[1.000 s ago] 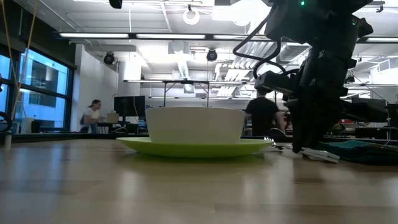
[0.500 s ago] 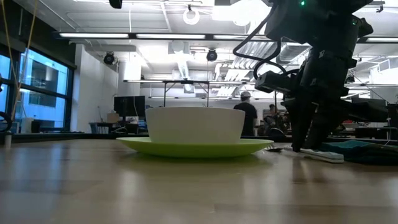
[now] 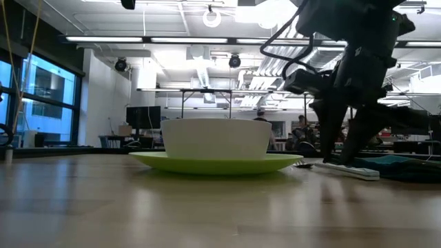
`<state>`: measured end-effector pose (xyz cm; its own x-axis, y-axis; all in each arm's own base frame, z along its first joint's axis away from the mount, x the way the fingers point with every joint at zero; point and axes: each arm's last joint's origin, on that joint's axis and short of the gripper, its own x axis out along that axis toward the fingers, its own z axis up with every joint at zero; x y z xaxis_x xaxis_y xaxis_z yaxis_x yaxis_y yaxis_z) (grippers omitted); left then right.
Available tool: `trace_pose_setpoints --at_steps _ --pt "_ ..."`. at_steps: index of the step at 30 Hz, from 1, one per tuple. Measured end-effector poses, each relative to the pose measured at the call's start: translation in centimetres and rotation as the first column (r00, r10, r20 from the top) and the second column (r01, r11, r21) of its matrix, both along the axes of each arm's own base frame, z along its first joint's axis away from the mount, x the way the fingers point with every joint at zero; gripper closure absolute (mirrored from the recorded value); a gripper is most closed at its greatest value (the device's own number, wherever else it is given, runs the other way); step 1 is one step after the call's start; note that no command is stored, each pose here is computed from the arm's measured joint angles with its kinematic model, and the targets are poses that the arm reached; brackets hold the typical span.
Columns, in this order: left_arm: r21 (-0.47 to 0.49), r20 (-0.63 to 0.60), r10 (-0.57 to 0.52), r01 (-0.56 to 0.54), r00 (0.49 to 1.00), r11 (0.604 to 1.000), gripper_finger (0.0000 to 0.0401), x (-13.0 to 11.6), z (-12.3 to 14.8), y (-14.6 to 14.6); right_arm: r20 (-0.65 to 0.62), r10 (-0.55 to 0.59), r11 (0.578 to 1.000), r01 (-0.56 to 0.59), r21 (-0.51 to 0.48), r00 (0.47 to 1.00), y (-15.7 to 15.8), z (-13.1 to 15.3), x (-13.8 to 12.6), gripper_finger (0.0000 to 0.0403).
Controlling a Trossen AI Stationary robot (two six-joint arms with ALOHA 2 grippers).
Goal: Set table place
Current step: Put the spoon into the white bowl
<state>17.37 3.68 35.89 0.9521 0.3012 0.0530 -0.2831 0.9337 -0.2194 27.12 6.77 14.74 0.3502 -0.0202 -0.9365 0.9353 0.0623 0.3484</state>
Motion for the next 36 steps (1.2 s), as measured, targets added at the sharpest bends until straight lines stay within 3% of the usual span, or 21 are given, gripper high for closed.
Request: trace_pose_setpoints --at_steps 9,16,22,36 --pt "0.002 -0.001 0.000 0.000 1.000 1.000 0.0226 0.0 0.0 0.0 -0.039 0.051 0.998 -0.053 -0.029 0.998 -0.6 2.6 -2.1 0.0283" --pt "0.004 -0.002 0.000 0.000 1.000 1.000 0.0226 0.0 0.0 0.0 0.077 0.196 0.974 -0.185 -0.130 0.978 -1.0 5.6 -3.2 0.0283" --pt "0.004 -0.002 0.000 0.000 1.000 1.000 0.0226 0.0 0.0 0.0 0.222 0.366 0.910 -0.296 -0.291 0.904 -1.5 9.2 -4.5 0.0284" --pt "0.002 0.009 -0.001 0.001 1.000 1.000 0.0226 0.0 0.1 0.0 0.361 0.494 0.765 -0.199 -0.612 0.791 -3.6 15.2 -9.0 0.0284"
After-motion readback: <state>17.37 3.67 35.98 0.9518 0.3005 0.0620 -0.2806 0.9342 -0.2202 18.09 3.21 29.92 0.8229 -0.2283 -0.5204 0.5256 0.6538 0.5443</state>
